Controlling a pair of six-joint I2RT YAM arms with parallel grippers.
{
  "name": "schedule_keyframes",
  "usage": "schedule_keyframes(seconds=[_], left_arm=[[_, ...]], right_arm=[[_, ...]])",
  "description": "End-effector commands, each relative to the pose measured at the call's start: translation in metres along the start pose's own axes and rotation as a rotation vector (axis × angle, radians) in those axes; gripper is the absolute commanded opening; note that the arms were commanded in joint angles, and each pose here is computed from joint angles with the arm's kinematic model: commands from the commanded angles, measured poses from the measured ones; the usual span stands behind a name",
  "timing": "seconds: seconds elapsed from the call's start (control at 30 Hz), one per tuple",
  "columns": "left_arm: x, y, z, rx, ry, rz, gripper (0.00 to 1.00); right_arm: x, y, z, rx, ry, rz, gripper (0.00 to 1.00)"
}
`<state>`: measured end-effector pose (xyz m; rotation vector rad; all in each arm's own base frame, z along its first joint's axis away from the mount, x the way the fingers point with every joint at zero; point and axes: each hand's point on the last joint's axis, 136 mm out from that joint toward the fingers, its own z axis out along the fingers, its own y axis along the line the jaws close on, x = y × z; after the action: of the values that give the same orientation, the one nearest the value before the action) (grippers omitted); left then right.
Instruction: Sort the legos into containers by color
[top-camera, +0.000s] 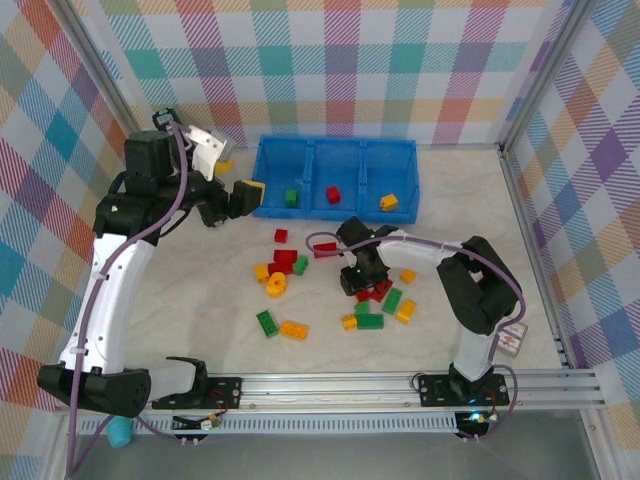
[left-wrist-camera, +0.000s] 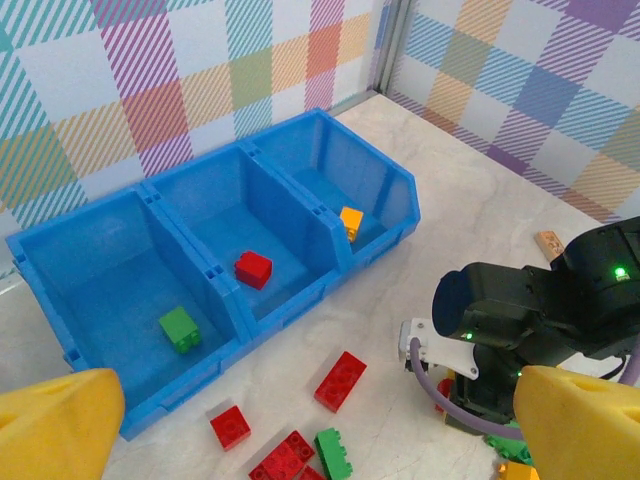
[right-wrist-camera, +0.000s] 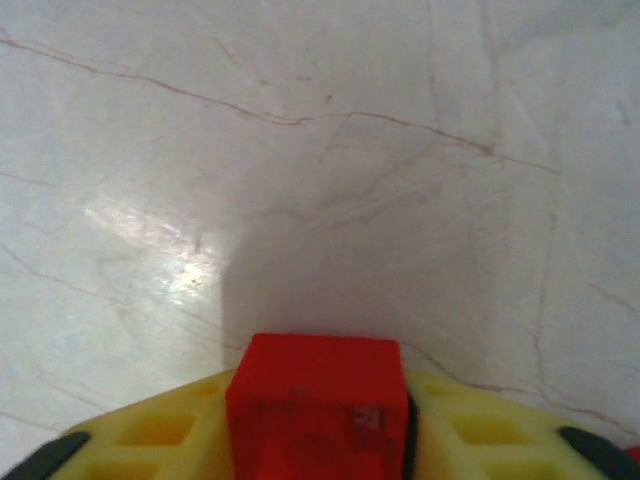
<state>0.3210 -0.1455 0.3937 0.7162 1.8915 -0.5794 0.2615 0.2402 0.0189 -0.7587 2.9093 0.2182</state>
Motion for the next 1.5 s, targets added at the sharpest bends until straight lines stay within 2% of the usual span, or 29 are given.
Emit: schedule_keyframes(seconds=[0.0, 0.17, 0.4, 0.5, 0.7, 0.9, 1.17, 1.47], left_arm=[[-0.006, 0.001, -0.003, 0.004, -0.015, 0.008, 1.0], [-0.005, 0.001, -0.004, -0.005, -0.013, 0.011, 1.0], [-0.004, 0.002, -0.005, -0.012, -0.018, 0.018, 1.0], [-0.003, 0.003, -0.004, -0.016, -0.013, 0.017, 1.0], [-0.001, 0.006, 0.0, -0.015, 0.0, 0.013, 1.0], [0.002, 0.008, 0.008, 0.006, 0.019, -0.004, 1.0], [0.005, 0.013, 0.012, -0.009, 0.031, -0.012, 1.0], [0.005, 0.015, 0.01, -0.027, 0.028, -0.014, 1.0]], right_arm=[[-0.002, 0.005, -0.001, -0.001, 0.026, -0.029, 0.37], [-0.063, -0.001, -0.043, 0.029, -0.096, -0.101, 0.35], [-0.182, -0.05, -0.104, 0.182, -0.423, -0.133, 0.36], [-0.219, -0.064, -0.11, 0.245, -0.509, -0.181, 0.37], [-0.268, -0.079, -0.102, 0.319, -0.63, -0.239, 0.38], [-0.294, -0.081, -0.079, 0.34, -0.665, -0.264, 0.38], [-0.291, -0.082, -0.046, 0.342, -0.622, -0.263, 0.42], [-0.285, -0.062, -0.057, 0.269, -0.651, -0.229, 0.49]])
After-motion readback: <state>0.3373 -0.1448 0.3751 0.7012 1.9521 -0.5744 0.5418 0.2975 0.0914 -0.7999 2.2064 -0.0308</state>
